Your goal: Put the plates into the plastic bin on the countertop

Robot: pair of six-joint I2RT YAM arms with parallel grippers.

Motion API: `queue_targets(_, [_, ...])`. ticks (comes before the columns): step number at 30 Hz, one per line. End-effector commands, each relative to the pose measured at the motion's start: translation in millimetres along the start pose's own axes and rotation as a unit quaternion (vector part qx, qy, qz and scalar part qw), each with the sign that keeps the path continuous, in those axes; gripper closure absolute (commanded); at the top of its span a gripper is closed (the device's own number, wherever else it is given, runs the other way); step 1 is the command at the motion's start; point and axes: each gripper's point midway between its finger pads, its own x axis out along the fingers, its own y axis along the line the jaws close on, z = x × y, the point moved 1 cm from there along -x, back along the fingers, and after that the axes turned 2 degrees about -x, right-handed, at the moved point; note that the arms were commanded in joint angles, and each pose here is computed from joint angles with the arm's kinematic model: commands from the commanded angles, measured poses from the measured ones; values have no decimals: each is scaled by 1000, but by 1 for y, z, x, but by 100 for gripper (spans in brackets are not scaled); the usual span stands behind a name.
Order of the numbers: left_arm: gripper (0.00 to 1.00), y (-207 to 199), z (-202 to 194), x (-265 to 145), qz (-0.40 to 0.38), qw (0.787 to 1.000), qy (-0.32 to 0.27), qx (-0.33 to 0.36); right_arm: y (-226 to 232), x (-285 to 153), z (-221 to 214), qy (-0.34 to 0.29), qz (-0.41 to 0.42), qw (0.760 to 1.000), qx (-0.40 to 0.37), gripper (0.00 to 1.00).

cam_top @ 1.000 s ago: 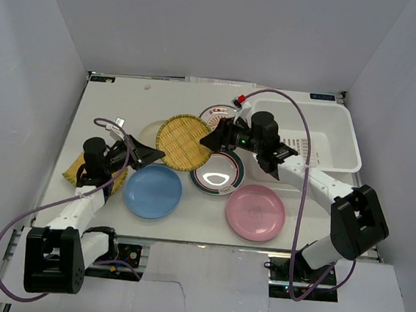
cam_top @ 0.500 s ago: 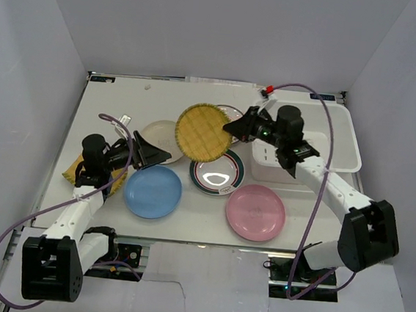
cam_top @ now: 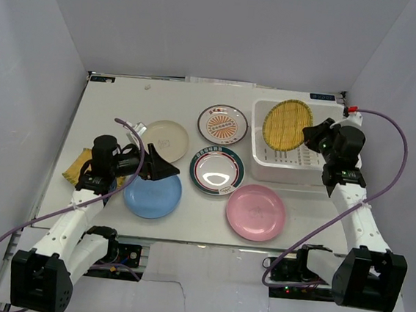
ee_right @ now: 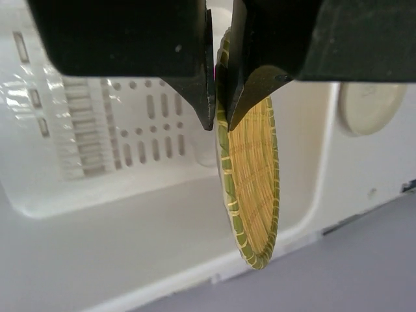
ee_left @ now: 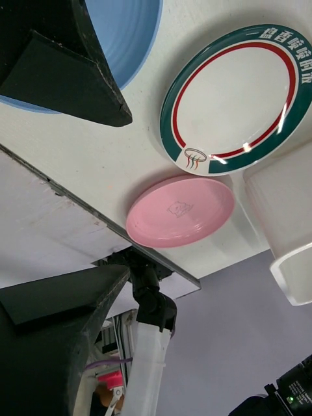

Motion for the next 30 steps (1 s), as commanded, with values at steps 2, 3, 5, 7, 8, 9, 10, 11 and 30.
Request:
queue_targets(2, [2,-5,12,-4,28,998,-15,59,-42,7,-18,14,-79,997,-20,92])
queue_targets(3, [2,-5,12,-4,28,998,-16,60,-45,10,-22,21,-83,996,-21,92])
queue_targets(5, [2,-5,13,-4,28,998,-16,60,-55,20,-38,47,-94,994,-22,92])
queue_targets(7, [2,-6,12,-4,26,998,-15,61,-58,29,-43,63,-93,993,-25,92])
queue_targets(8, [2,-6,12,-4,25,998,-15,63,-65,36,-56,85,-100,991,-22,92])
queue_targets(9, [2,-6,13,-4,25,998,-16,62,-67,40,-60,92,-101,990,-20,90])
queue_targets(10, [2,-7,13,-4,25,998,-16,64,-69,46,-62,99,-103,990,-18,88])
queue_targets(11, [2,-6,13,-4,26,998,-16,62,-71,48,-63,102,-107,989,-17,79])
queue_targets(30, [2,-6,82,-28,153,970,-166,87,179,1,-122,131,213,966,-67,49])
